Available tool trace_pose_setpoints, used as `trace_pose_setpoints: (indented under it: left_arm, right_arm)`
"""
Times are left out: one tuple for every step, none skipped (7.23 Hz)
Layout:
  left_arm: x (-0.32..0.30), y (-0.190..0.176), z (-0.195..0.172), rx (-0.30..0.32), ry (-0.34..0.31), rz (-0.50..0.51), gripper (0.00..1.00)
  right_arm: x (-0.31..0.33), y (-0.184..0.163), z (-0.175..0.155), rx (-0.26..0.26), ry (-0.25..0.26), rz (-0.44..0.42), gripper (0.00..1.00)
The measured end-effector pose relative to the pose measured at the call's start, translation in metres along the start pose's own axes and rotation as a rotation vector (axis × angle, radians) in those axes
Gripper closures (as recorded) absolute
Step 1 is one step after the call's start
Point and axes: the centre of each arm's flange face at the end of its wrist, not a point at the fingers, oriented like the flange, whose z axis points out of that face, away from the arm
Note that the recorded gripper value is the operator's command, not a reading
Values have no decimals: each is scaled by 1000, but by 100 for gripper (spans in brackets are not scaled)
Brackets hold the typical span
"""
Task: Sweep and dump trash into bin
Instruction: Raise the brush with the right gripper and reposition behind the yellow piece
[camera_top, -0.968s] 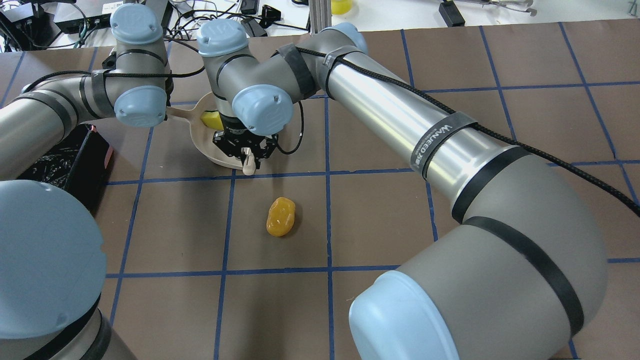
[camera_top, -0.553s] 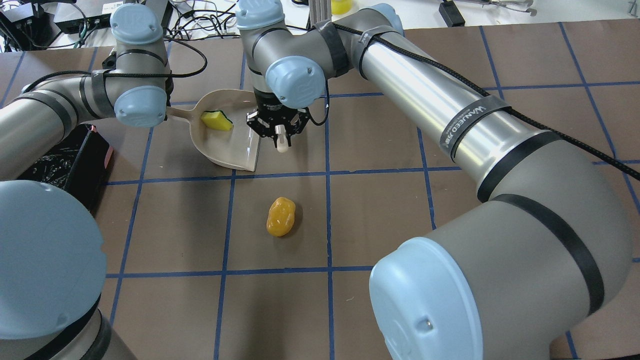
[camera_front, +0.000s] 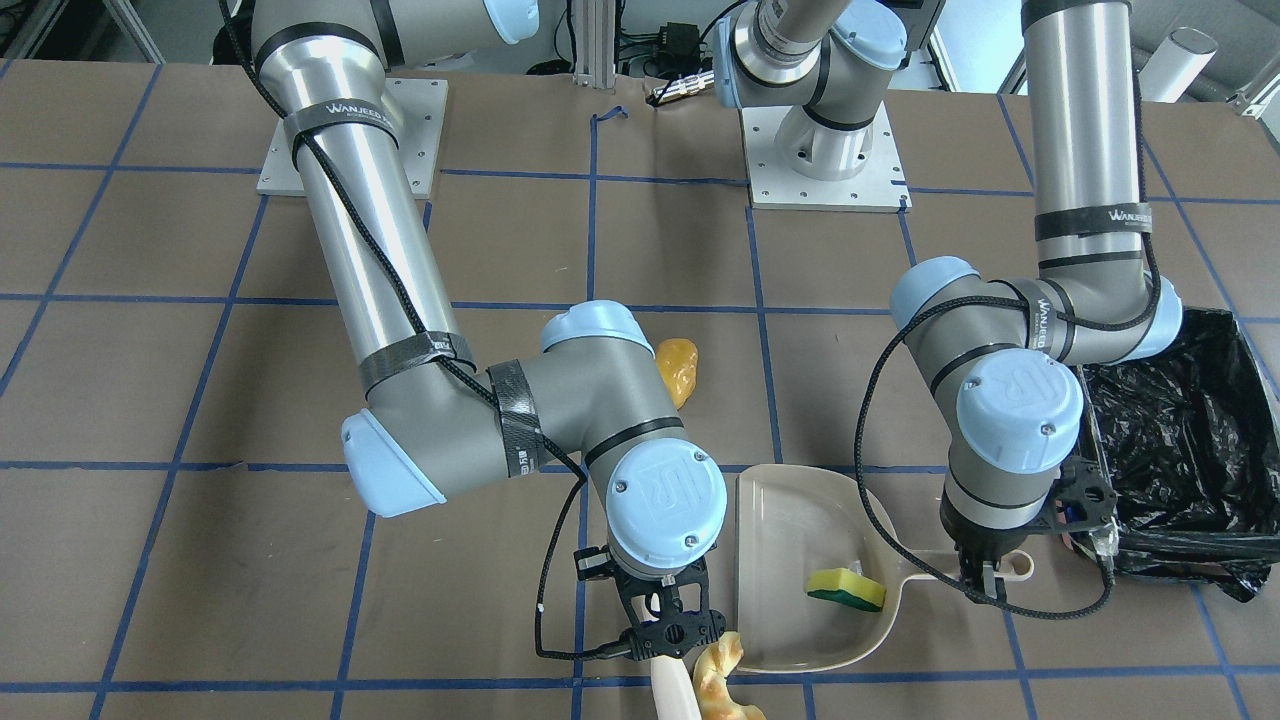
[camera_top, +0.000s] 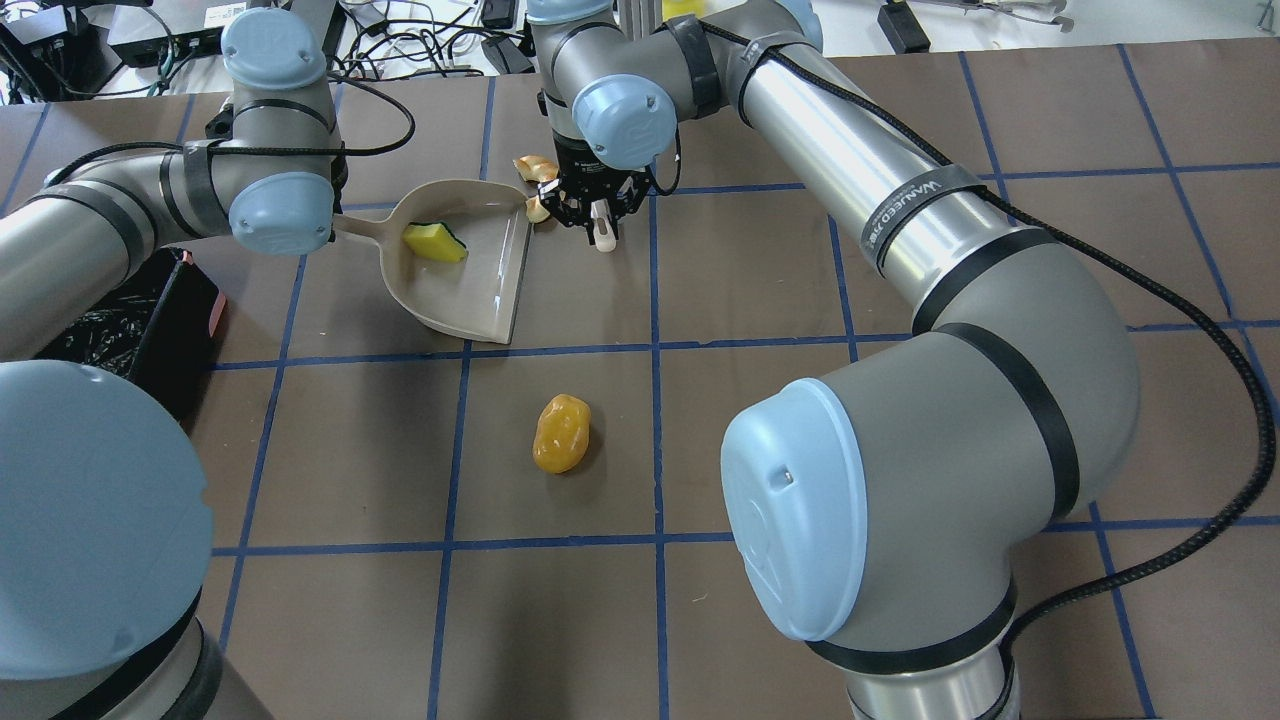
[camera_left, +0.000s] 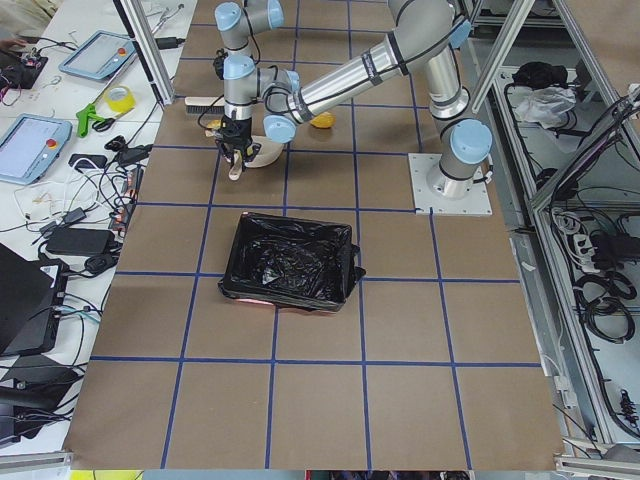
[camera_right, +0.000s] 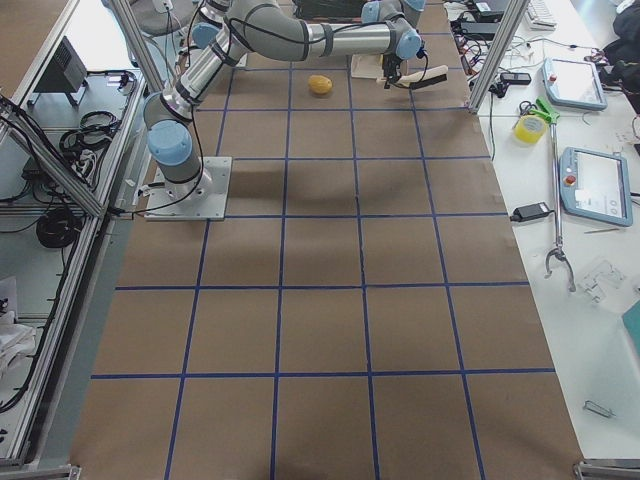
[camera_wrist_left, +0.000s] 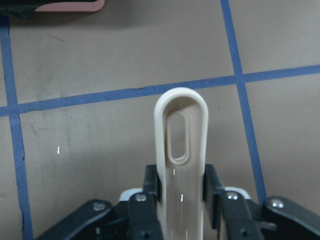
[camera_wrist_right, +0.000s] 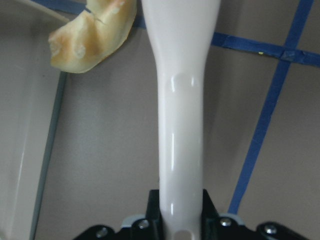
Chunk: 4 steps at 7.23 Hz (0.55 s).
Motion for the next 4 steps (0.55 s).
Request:
trace_pose_setpoints:
  left_arm:
    - [0, 0, 0, -1, 1, 0, 100]
    - [0, 0, -1, -1, 2, 0, 100]
    - [0, 0, -1, -2, 2, 0, 100]
    - [0, 0, -1, -1, 2, 0, 100]
  right_arm:
    - [-7, 0, 4, -8, -31, 29, 90]
    - [-17, 1, 10, -18, -52, 50, 90]
    - [-28, 4, 16, -25, -61, 59, 90]
    - [-41, 9, 20, -32, -58, 50, 90]
